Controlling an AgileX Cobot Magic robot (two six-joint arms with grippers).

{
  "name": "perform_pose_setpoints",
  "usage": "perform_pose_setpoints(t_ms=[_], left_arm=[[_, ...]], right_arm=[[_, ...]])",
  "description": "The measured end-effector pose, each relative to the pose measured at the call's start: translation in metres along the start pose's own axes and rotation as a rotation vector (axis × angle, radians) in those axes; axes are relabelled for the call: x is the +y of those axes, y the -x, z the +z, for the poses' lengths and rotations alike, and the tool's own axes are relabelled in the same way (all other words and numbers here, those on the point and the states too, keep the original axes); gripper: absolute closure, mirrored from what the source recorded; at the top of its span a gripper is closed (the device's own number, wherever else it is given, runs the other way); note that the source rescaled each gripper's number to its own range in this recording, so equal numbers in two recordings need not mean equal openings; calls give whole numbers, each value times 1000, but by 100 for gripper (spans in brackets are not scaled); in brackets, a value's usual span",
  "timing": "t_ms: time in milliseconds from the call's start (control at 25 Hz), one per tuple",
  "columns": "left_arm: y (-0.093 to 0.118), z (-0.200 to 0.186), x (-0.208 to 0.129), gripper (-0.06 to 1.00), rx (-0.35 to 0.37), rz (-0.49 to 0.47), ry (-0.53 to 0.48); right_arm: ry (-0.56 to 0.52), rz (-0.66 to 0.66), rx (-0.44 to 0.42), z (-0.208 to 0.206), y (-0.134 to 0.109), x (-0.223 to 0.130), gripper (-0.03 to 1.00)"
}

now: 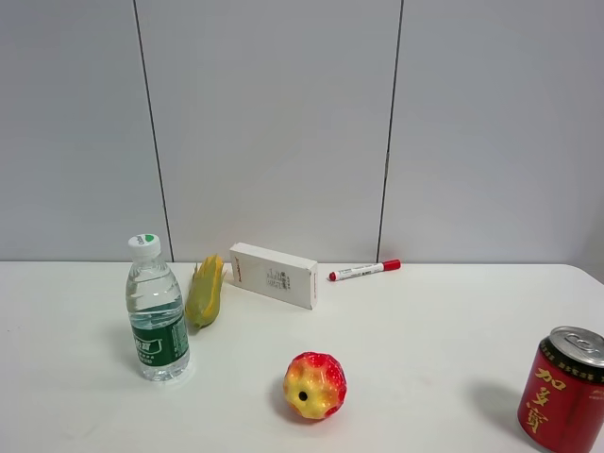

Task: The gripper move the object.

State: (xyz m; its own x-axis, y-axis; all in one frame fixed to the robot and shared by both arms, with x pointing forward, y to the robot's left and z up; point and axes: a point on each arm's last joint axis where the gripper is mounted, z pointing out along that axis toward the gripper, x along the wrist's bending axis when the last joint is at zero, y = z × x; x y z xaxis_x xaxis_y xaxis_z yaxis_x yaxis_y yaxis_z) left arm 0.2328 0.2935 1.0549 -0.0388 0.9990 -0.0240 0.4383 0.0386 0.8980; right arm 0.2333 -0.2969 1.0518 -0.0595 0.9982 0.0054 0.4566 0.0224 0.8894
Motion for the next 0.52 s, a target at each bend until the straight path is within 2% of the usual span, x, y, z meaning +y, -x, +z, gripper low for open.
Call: perform_pose_setpoints(t_ms=[520], left_arm=[[0, 0, 0, -6, 0, 0, 0]], right_arm=[[0, 1, 0, 0, 0, 0, 26]])
